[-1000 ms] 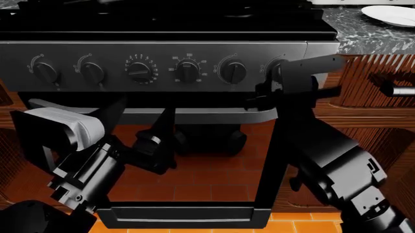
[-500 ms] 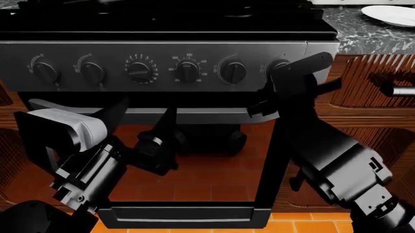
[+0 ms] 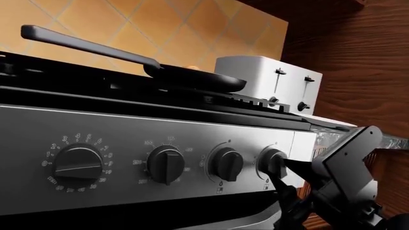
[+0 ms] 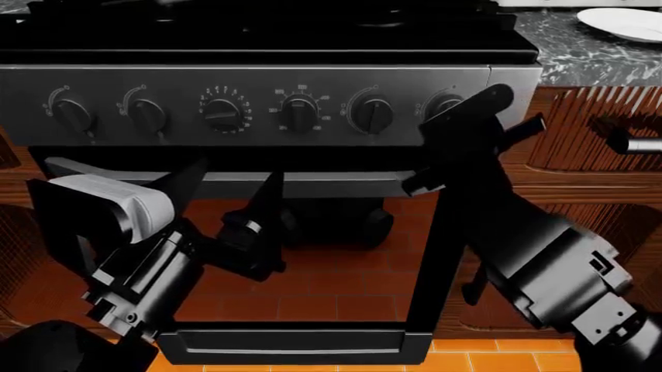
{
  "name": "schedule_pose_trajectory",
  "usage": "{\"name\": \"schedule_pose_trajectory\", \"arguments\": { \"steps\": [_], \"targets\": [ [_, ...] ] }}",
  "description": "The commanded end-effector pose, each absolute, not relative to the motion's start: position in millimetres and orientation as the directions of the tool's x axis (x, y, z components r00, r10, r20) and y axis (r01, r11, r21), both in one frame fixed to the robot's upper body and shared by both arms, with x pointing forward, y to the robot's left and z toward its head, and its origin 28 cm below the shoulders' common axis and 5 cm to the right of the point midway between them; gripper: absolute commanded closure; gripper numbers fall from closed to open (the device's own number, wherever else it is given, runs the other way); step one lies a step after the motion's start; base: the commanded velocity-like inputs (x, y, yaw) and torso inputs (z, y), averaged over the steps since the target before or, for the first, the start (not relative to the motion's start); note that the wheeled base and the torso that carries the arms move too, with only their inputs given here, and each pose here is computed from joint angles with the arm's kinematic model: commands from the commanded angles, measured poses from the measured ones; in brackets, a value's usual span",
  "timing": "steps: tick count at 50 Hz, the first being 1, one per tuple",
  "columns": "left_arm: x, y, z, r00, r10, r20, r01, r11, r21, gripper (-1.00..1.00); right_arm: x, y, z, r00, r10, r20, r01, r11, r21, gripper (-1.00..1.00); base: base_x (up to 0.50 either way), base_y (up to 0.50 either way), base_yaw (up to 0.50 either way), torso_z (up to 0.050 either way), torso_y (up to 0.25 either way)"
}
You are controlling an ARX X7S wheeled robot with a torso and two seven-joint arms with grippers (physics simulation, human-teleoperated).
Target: Pick the croissant and place it on the pan. Then turn on the stove to warm the croissant.
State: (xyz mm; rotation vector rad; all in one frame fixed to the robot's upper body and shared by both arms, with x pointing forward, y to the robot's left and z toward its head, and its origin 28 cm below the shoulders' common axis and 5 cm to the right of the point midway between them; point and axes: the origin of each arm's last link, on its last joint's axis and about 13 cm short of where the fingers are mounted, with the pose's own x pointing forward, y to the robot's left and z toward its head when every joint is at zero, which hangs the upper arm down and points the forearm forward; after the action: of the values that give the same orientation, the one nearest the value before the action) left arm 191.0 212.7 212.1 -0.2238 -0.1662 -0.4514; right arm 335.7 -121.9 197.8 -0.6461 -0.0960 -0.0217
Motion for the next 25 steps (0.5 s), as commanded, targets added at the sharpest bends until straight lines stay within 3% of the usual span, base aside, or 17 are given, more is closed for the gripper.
{"name": "schedule_pose_trajectory", "arguments": {
  "steps": [1, 25],
  "targets": [
    [191.4, 212.6, 211.9, 0.887, -0.414, 0.206, 0.450, 0.875, -0.177, -1.00, 336.6, -130.1, 211.1, 0.981, -0.018, 0.191, 0.147, 0.705, -0.693, 1.00, 0.00, 0.00, 0.00, 0.000, 0.000],
    [189.6, 211.2, 211.4, 0.886, -0.417, 0.203, 0.452, 0.874, -0.178, -1.00, 335.9, -134.3, 214.2, 0.980, -0.012, 0.201, 0.163, 0.628, -0.761, 1.00, 0.00, 0.00, 0.00, 0.000, 0.004]
  ]
}}
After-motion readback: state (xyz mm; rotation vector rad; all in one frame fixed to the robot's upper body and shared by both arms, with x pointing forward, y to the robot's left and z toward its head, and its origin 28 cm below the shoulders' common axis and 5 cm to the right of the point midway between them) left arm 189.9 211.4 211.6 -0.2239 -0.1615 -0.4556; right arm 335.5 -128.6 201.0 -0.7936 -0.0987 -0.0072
